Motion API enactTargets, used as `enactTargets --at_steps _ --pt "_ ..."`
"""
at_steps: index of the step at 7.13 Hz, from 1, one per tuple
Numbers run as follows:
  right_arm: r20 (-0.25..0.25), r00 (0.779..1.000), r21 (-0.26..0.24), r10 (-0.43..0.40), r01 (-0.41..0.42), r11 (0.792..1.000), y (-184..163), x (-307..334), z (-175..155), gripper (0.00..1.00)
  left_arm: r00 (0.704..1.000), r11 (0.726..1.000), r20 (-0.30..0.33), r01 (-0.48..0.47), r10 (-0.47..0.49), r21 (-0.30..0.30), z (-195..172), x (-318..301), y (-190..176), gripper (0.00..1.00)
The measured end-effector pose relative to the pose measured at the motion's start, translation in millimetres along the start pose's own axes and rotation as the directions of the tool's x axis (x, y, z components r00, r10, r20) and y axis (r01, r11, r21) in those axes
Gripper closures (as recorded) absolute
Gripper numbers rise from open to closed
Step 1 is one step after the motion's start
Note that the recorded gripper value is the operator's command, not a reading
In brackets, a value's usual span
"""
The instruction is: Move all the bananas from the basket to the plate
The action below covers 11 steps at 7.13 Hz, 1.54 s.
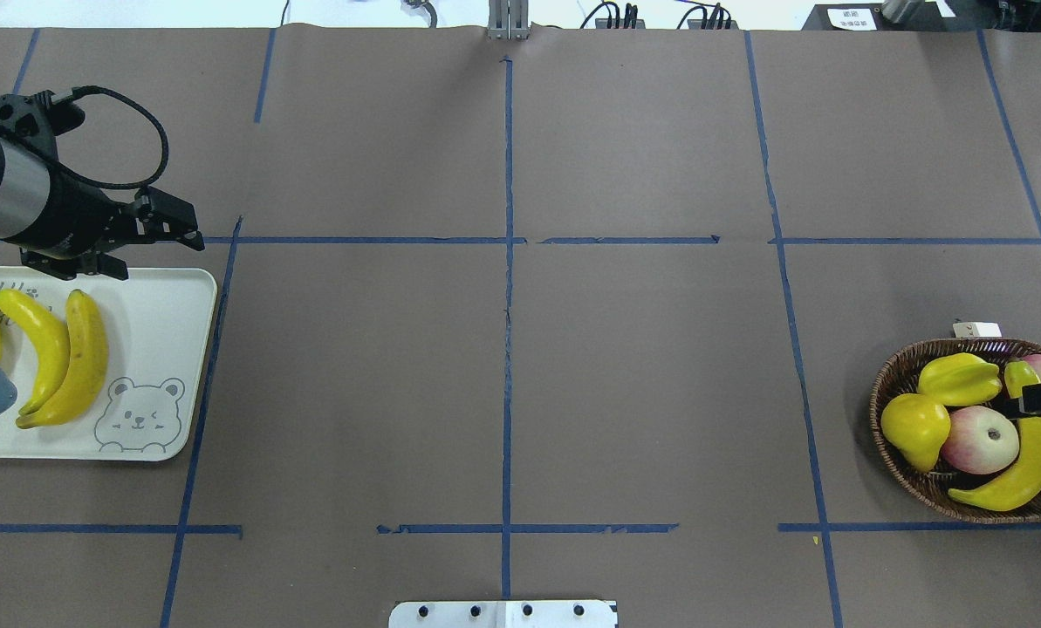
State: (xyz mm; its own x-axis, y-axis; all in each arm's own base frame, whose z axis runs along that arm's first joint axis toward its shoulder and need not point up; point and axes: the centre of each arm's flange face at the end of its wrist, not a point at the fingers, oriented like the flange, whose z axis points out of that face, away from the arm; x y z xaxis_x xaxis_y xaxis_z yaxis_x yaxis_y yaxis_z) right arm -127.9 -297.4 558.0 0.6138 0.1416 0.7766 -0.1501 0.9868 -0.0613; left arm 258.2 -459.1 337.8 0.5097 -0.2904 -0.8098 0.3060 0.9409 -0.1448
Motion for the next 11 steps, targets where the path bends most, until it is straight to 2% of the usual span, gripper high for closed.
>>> enactTargets --at_steps 6,7,8,9,10,11 --pt "-0.052 0.999 -0.011 0.005 -0.006 1.000 -22 25 44 0.01 1.000 1.000 -0.001 -0.002 0.002 -0.001 0 1 1 0.01" --pt "-0.060 0.998 -0.013 0.011 -0.011 1.000 -23 29 47 0.14 1.000 1.000 -0.001 -0.002 0.002 -0.001 1 1 1 0.01" --pt "-0.064 0.998 -0.015 0.013 -0.014 1.000 -23 31 49 0.54 1.000 1.000 0.000 -0.002 0.002 -0.001 1 0 1 0.01" --pt "-0.063 0.998 -0.015 0.014 -0.015 1.000 -23 31 49 0.80 1.000 1.000 0.001 -0.002 0.002 -0.001 1 0 1 0.01" --pt "-0.060 0.998 -0.017 0.014 -0.015 1.000 -23 30 49 0.92 1.000 1.000 0.002 -0.002 0.002 0.000 2 0 1 0.01" --pt "-0.054 0.998 -0.016 0.016 -0.017 1.000 -24 30 46 1.00 1.000 1.000 0.003 -0.001 0.001 0.000 2 -1 1 0.01"
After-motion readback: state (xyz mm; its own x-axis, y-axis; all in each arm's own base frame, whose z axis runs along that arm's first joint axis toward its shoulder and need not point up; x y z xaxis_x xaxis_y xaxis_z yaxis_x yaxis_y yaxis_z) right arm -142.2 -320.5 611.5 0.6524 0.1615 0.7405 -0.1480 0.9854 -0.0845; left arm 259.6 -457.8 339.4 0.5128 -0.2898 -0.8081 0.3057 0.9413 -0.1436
